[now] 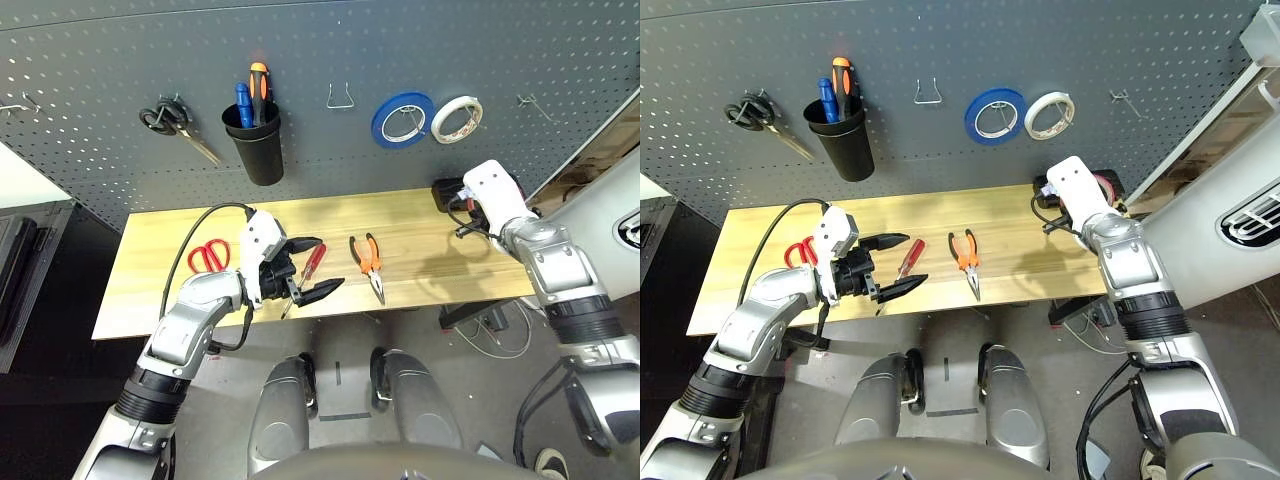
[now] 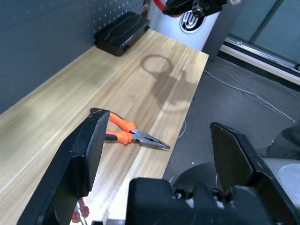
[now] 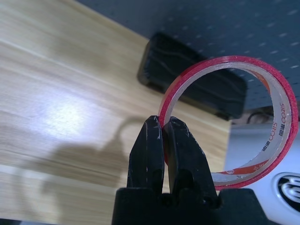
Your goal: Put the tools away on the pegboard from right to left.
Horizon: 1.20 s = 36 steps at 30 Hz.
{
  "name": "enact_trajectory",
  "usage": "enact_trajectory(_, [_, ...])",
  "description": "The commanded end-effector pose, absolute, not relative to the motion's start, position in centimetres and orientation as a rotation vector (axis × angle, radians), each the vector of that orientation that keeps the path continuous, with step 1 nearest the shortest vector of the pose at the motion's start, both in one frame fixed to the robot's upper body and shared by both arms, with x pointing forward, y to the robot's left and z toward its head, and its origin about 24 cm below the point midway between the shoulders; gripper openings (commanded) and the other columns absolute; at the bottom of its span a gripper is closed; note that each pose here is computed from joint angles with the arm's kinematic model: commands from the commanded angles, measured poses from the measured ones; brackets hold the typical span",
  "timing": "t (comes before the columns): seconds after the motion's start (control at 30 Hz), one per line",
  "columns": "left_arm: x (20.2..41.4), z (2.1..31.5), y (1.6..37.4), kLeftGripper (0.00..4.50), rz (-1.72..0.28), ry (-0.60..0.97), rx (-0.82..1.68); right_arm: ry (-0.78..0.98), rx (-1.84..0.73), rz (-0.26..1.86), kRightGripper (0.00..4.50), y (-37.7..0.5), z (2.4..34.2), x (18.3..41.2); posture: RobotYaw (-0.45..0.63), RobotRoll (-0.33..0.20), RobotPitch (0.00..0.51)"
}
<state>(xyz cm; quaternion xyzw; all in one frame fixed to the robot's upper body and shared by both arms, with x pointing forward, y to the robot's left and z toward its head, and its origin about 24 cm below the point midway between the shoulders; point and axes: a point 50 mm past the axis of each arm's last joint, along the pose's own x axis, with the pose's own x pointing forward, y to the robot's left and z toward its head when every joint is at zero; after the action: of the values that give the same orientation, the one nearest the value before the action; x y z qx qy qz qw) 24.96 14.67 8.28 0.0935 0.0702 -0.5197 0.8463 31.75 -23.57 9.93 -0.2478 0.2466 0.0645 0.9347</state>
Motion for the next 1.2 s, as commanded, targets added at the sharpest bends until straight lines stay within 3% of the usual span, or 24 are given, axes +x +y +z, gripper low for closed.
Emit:
enact_trajectory(0.03, [24.9,8.2,14.6,4.50,-1.118,0.145,0.199,0.491,-0.517,0.126,0.03,-24.2,10.4,31.4,-0.13,0.000,0.047])
enact_trajectory(0.23, [24.6,9.3,14.5,4.50,-1.136,0.077,0.186,0.404,-0.563,0.124,0.03,-24.9,12.6,31.2,-0.13,0.000,0.045])
enact_trajectory(0.63, [24.1,13.3,18.1,4.50,-1.049,-0.090,0.189,0.211,-0.687,0.178,0.03,-25.8,15.2,30.6,-0.13,0.000,0.040])
enact_trajectory(1.2, [25.7,13.8,19.1,4.50,-1.062,-0.136,0.168,0.141,-0.559,0.039,0.03,-28.6,17.6,33.5,-0.12,0.000,0.061])
